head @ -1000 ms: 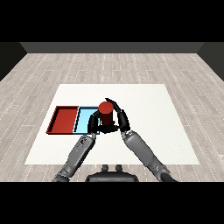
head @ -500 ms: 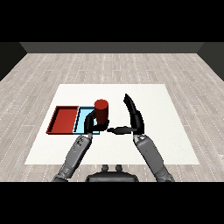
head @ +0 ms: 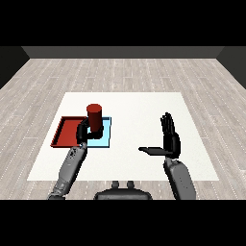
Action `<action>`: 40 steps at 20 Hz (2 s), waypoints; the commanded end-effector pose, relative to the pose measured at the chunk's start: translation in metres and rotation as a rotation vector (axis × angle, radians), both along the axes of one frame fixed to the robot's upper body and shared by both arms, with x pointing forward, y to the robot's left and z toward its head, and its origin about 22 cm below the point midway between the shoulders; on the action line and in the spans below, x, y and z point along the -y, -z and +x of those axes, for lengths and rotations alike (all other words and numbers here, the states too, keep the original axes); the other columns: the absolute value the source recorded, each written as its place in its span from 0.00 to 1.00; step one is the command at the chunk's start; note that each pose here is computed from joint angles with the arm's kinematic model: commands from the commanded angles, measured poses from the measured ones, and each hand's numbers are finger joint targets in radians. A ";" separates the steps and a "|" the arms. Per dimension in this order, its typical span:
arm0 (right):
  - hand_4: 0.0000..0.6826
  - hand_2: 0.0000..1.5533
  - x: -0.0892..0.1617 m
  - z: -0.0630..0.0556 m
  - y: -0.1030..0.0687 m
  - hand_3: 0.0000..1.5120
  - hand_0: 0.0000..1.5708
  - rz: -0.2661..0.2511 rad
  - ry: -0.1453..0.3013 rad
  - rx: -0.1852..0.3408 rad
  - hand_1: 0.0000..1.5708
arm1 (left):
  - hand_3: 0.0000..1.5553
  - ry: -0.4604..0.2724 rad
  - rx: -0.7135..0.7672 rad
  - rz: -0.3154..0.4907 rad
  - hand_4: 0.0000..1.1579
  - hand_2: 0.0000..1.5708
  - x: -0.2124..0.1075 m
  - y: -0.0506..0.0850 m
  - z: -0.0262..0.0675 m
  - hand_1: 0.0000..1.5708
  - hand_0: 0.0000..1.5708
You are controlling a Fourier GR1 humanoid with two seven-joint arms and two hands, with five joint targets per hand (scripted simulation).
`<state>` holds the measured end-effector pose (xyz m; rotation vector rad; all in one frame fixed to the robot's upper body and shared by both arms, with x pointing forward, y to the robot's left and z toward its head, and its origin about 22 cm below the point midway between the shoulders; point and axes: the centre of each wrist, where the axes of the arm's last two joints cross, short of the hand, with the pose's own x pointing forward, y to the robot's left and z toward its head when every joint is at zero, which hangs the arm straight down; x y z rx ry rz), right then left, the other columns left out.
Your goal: Pick the red can and put it in the red box
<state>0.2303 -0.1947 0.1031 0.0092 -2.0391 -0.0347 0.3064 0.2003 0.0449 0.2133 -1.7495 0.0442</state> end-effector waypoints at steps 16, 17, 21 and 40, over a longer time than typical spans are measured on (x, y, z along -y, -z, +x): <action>0.00 0.00 0.077 0.004 0.062 0.00 0.00 -0.036 0.272 -0.197 0.00 | 0.97 -0.390 -0.409 0.206 0.89 1.00 -0.172 0.081 0.0274 1.00 1.00; 0.00 0.00 0.076 -0.006 0.076 0.00 0.00 -0.034 0.306 -0.191 0.00 | 0.97 -0.381 -0.448 0.251 0.88 1.00 -0.173 0.084 0.0284 1.00 1.00; 0.00 0.00 0.075 0.015 0.069 0.00 0.00 -0.051 0.278 -0.209 0.00 | 0.28 -0.427 -0.659 0.295 0.65 0.00 -0.178 0.097 0.0245 0.00 0.00; 0.00 0.00 0.085 0.012 0.061 0.00 0.00 -0.063 0.268 -0.148 0.00 | 0.00 -0.445 -0.599 0.167 0.00 0.00 -0.206 0.100 0.0110 0.00 0.00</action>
